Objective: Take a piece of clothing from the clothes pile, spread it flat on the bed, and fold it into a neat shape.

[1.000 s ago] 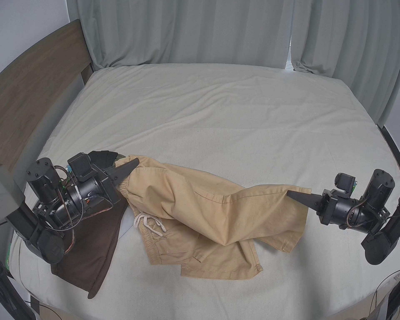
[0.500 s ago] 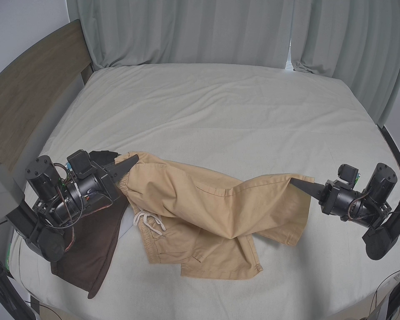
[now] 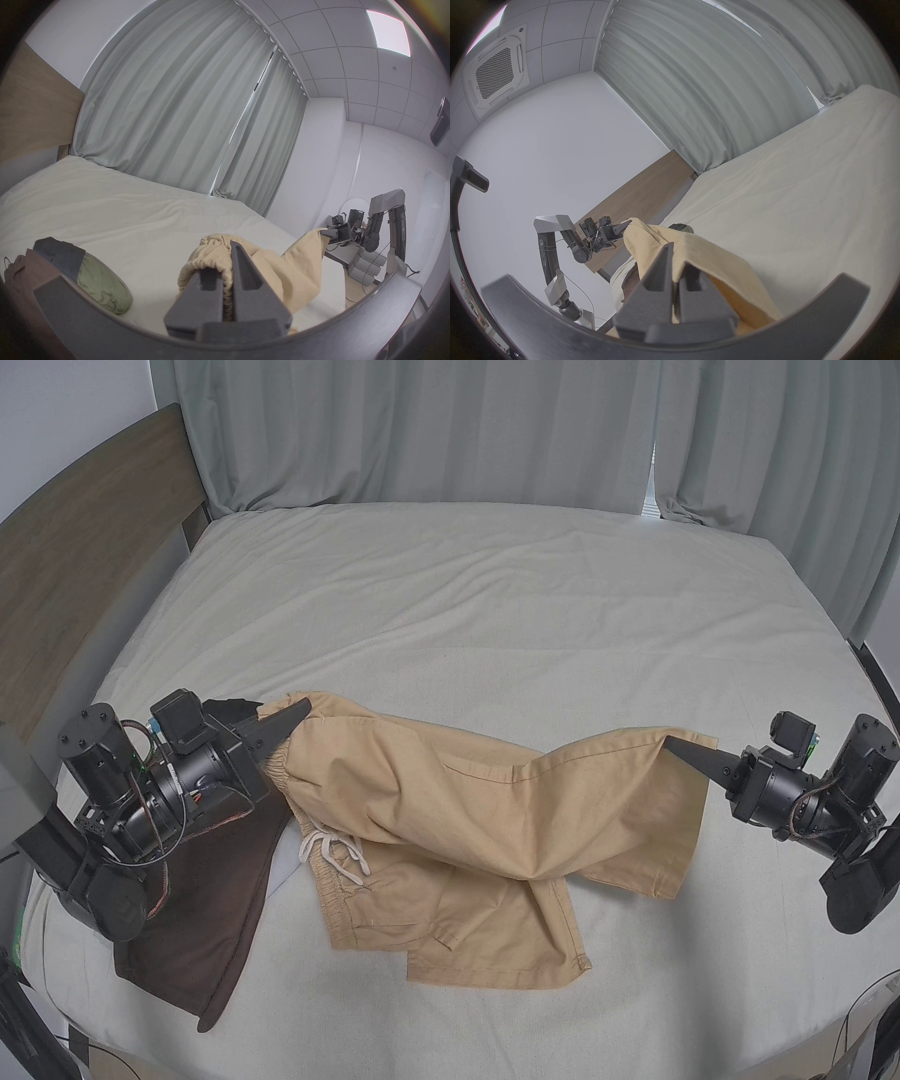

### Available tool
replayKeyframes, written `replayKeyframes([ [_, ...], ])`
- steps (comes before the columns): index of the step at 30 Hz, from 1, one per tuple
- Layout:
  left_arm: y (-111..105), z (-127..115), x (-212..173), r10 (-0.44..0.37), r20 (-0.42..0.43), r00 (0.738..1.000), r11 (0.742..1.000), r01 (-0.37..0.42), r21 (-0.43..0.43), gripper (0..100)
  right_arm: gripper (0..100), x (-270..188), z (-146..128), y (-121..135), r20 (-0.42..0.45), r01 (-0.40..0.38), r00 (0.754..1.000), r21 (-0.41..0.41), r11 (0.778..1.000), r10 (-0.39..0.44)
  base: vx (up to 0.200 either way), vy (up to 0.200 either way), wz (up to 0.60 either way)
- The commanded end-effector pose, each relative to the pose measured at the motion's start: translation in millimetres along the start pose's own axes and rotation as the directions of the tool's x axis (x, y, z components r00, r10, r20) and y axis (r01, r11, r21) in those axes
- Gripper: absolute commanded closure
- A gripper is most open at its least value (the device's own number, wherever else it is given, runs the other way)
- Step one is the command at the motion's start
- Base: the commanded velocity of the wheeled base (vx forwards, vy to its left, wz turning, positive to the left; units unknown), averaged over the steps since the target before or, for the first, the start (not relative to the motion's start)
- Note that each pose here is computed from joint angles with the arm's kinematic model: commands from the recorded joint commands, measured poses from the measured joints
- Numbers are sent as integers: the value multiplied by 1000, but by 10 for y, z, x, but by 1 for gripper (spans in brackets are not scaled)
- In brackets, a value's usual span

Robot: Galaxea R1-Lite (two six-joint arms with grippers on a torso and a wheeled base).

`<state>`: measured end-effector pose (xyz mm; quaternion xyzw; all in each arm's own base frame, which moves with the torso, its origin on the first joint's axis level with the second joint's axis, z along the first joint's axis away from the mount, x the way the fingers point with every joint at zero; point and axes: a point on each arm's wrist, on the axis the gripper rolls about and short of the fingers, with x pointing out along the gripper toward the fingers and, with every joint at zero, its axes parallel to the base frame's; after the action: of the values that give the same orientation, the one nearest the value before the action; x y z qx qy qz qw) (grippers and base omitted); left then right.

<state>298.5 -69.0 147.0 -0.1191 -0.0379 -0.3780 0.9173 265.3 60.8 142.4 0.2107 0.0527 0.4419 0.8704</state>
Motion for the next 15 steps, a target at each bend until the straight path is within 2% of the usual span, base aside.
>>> replayKeyframes([
  [1,6,0,7,0,1,1000,1000,0,0,100,100,5,16,1,5,-2,1000,-4,1000,2,0,0,0],
  [9,140,64,-53,42,21,999,999,-43,17,100,100,-12,91,-57,40,31,999,-19,999,-31,0,0,0],
  [15,159,73,-64,49,23,999,999,-50,19,100,100,-36,147,-100,59,47,997,-30,998,-45,0,0,0],
])
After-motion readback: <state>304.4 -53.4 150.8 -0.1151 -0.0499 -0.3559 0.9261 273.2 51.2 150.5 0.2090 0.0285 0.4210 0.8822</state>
